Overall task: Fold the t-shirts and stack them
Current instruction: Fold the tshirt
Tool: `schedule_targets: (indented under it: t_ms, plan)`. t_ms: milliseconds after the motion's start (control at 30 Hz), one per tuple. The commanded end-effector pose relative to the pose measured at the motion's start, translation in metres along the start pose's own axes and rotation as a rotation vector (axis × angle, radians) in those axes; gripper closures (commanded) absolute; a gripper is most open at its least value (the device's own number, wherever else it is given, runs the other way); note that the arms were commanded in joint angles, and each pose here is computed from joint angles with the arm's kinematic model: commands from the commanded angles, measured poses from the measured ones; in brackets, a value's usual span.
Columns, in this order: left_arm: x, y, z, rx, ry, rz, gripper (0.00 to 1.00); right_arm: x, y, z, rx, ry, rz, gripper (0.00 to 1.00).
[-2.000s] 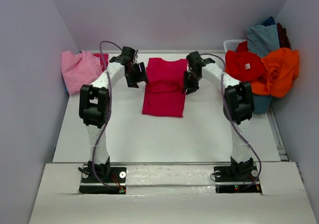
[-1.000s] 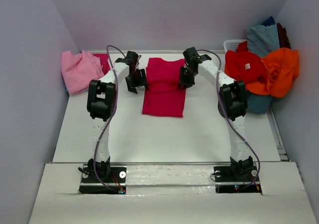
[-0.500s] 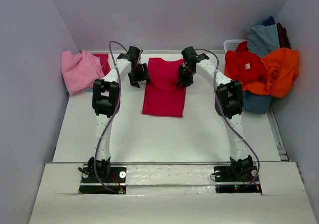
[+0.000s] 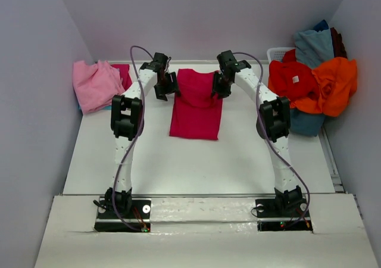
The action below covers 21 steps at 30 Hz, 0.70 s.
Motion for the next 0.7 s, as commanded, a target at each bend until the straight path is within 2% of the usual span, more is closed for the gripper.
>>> schedule_targets:
  t_ms: [0,300,667]
  plan:
    - [-0.021,-0.011,-0.012,0.029,-0.092,0.023,0.26,-0.021,0.009,-0.023,-0.005,-0.105,-0.019,0.56]
    - [-0.022,-0.008,-0.004,0.004,-0.090,0.006,0.26,0.012,0.011,-0.029,-0.067,-0.004,-0.010,0.57]
    - [-0.019,-0.004,0.005,-0.013,-0.073,-0.017,0.26,0.040,0.006,-0.062,-0.058,-0.004,-0.045,0.57]
Point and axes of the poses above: each gripper's point midway between its finger pads, its own z axis out along the fingers, its own y axis along the line the jaws close on, x = y × z, the point moved 6 cm from there along -z, back along the fingers, and after that the axes turned 15 degrees about -z, right-handed, at the moved point
